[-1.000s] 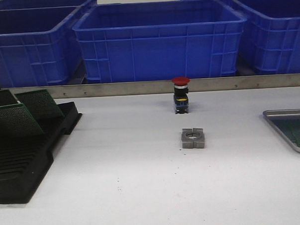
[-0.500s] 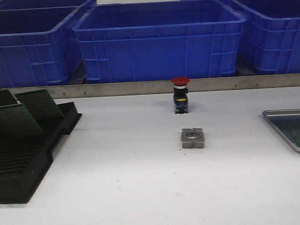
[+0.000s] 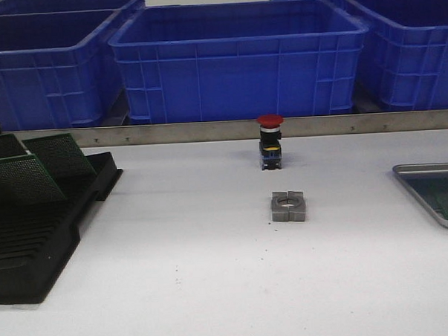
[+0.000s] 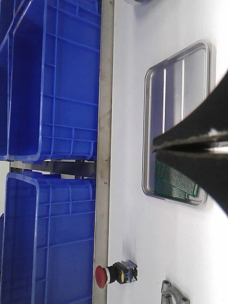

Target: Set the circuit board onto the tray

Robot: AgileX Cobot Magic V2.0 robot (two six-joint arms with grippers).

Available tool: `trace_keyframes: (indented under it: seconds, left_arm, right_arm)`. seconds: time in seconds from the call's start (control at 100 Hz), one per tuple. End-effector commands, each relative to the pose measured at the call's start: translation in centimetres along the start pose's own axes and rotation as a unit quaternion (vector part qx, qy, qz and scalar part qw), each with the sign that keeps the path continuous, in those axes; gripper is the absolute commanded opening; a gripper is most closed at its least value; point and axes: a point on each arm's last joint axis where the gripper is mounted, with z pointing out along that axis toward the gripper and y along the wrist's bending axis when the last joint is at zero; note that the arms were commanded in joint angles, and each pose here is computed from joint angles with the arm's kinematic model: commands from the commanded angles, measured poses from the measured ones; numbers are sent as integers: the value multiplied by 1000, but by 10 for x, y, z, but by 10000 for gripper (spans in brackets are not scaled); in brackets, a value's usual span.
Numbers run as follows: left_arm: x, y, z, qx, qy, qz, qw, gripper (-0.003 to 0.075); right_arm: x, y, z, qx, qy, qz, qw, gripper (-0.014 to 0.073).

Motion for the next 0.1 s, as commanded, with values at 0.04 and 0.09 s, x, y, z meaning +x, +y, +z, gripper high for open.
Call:
trace_keyframes:
  seconds: [0.04,0.09]
  left_arm:
    - [1,1,0,-1,-38,-4,999,-17]
    - [1,1,0,-1,-38,-4,999,-17]
  right_arm:
    - [-7,1,-2,-5,-46,-5,999,-64]
    - [-7,1,-2,-5,-46,-5,999,-64]
